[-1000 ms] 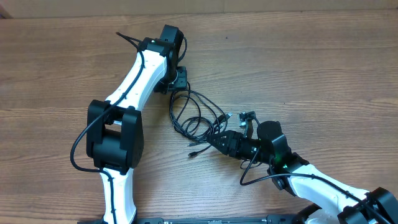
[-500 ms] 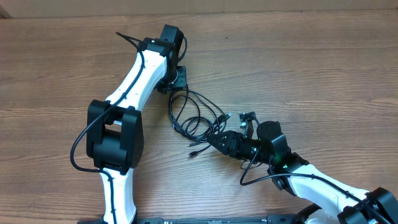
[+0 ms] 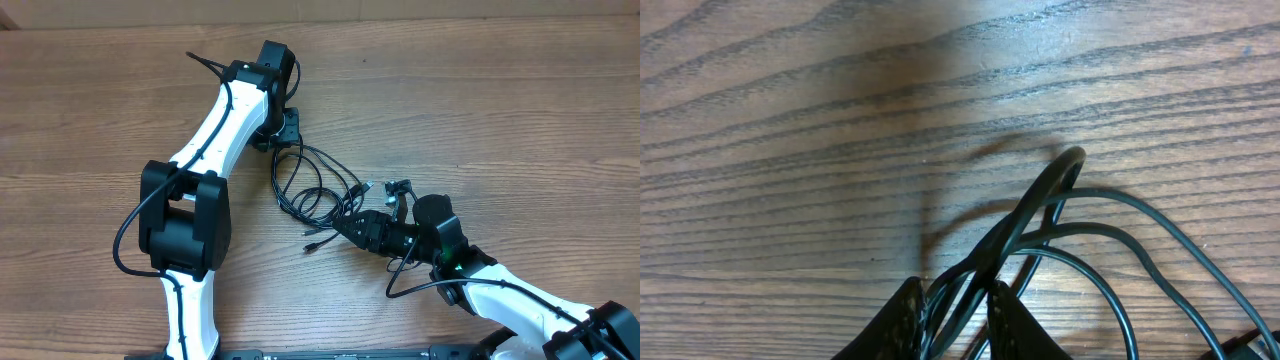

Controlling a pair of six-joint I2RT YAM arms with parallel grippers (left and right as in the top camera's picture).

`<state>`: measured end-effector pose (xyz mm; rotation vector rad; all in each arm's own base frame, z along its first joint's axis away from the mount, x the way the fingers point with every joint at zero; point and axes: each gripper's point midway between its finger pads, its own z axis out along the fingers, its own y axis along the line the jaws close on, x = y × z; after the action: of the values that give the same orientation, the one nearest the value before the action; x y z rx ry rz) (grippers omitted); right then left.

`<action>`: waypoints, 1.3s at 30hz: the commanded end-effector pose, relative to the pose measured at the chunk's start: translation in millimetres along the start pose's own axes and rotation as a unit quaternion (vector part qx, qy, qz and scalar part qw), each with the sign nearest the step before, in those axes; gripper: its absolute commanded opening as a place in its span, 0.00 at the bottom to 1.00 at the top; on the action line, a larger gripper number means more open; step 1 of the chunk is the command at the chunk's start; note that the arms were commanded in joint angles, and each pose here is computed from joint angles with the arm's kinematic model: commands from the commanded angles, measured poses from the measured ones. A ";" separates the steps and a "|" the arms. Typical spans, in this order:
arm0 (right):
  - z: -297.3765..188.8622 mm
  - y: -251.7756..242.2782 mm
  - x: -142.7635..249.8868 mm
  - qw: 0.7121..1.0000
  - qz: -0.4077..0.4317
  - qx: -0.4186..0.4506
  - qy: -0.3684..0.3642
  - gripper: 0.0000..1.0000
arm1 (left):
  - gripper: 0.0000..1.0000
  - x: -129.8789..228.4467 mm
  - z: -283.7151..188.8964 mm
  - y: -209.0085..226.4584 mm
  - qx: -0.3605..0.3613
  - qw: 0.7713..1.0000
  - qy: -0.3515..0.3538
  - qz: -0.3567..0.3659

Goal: Untangle cables

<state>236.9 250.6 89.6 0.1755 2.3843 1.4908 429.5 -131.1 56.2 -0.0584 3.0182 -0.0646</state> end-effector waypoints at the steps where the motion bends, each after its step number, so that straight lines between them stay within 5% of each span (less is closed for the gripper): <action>1: -0.1 2.7 -2.4 1.000 -0.008 -0.002 -0.006 0.51 | 0.22 3.7 13.0 -0.8 -0.008 1.000 0.009 0.008; 15: -0.1 2.7 -2.3 1.000 -0.007 -0.002 -0.005 0.51 | 0.04 9.5 27.5 -1.5 -0.001 1.000 0.012 0.008; 22: -0.1 2.2 -2.0 1.000 -0.007 -0.001 -0.005 0.51 | 0.04 21.1 10.1 -38.6 0.136 0.989 0.061 -0.019; 25: 0.0 0.6 -1.0 1.000 -0.004 0.002 -0.003 0.50 | 0.04 20.3 -8.7 -57.3 0.227 0.969 0.086 -0.043; 30: -0.1 -5.3 2.5 1.000 0.004 0.013 0.004 0.50 | 0.04 12.6 -54.9 -79.0 0.410 0.896 0.136 -0.101; 39: -0.2 -6.8 3.5 1.000 0.007 0.016 0.005 0.50 | 0.04 -5.8 -90.0 -45.3 0.511 0.831 0.150 -0.161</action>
<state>232.1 247.8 80.2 0.2038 2.4363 1.4703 416.5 -175.8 121.9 -0.4469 2.8804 -1.5783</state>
